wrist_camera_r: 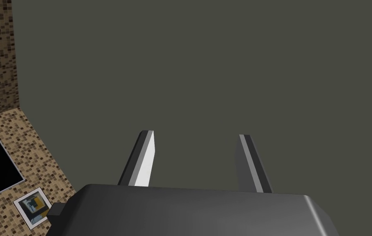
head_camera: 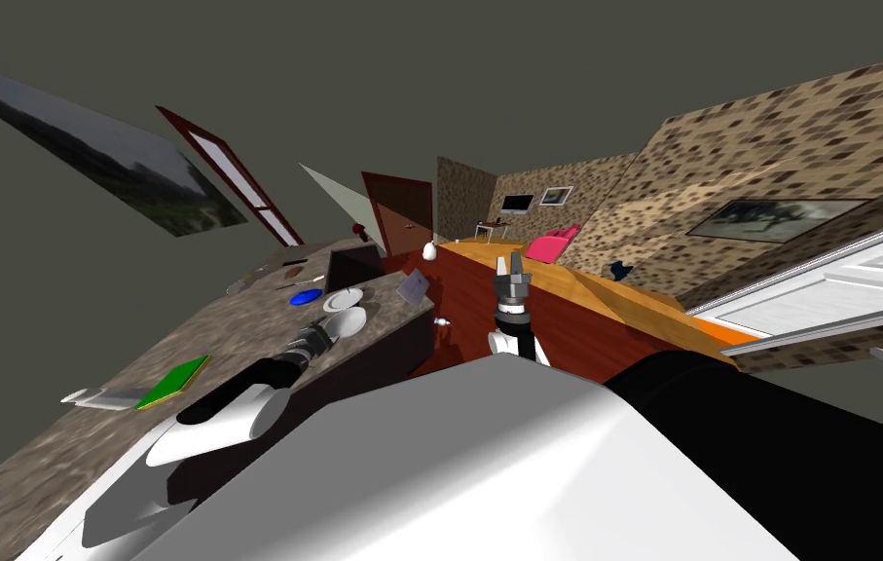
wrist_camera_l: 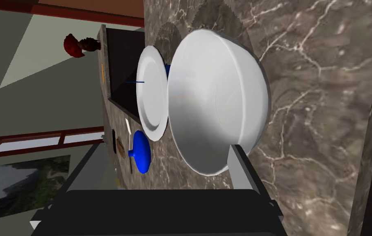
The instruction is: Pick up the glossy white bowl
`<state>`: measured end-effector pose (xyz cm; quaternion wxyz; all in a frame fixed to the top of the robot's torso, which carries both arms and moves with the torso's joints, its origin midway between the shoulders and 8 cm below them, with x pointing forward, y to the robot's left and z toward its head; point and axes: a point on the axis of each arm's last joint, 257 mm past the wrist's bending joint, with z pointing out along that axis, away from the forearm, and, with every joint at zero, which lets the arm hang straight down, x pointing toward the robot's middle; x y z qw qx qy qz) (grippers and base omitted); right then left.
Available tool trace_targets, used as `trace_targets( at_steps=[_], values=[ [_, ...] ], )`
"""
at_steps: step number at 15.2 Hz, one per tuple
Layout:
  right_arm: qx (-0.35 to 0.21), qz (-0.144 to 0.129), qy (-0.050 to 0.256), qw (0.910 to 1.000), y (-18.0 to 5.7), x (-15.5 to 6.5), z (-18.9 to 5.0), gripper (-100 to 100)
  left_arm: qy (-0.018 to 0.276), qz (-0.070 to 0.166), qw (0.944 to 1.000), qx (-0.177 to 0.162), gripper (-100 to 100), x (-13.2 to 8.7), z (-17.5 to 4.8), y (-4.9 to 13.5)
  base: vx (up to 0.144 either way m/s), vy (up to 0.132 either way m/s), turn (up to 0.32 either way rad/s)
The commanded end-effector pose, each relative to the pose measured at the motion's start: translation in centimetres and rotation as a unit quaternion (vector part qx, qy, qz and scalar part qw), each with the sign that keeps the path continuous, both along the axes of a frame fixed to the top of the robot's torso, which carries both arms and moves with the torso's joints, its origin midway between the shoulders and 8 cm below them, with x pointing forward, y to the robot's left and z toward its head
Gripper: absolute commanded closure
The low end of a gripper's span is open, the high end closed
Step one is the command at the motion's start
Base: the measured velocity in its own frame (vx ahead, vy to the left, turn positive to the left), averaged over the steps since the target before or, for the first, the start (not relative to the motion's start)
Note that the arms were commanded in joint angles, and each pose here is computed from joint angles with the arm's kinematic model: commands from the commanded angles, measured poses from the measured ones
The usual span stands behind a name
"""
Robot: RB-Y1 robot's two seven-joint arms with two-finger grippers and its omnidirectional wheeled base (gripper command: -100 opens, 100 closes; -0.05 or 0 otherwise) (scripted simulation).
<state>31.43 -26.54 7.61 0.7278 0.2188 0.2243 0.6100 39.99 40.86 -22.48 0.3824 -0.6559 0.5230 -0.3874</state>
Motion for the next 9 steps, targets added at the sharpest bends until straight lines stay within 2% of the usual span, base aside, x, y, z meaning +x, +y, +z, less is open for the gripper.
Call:
trace_targets(
  at_steps=[1,5,6,8,9],
  values=[
    [0.0,0.0,0.0,1.0,0.0,0.0,0.0,0,0.025,0.01,0.9996,-0.008,-100,-0.6,-1.0,0.7,0.037,-0.055,-0.06],
    [0.0,0.0,0.0,1.0,0.0,0.0,0.0,0,0.062,0.025,0.9976,-0.018,-100,-1.5,-2.4,1.9,0.029,-0.039,-0.034],
    [0.0,0.0,0.0,1.0,0.0,0.0,0.0,0,0.077,0.035,0.996,-0.029,-100,-1.9,-2.8,2.7,0.038,-0.046,-0.058],
    [0.0,0.0,0.0,1.0,0.0,0.0,0.0,0,0.092,0.039,0.9946,-0.028,-100,-2.4,-3.4,2.9,0.03,-0.043,-0.034],
    [0.0,0.0,0.0,1.0,0.0,0.0,0.0,0,0.107,0.049,0.9923,-0.038,-100,-2.8,-3.7,3.7,0.029,-0.042,-0.044]
  ],
)
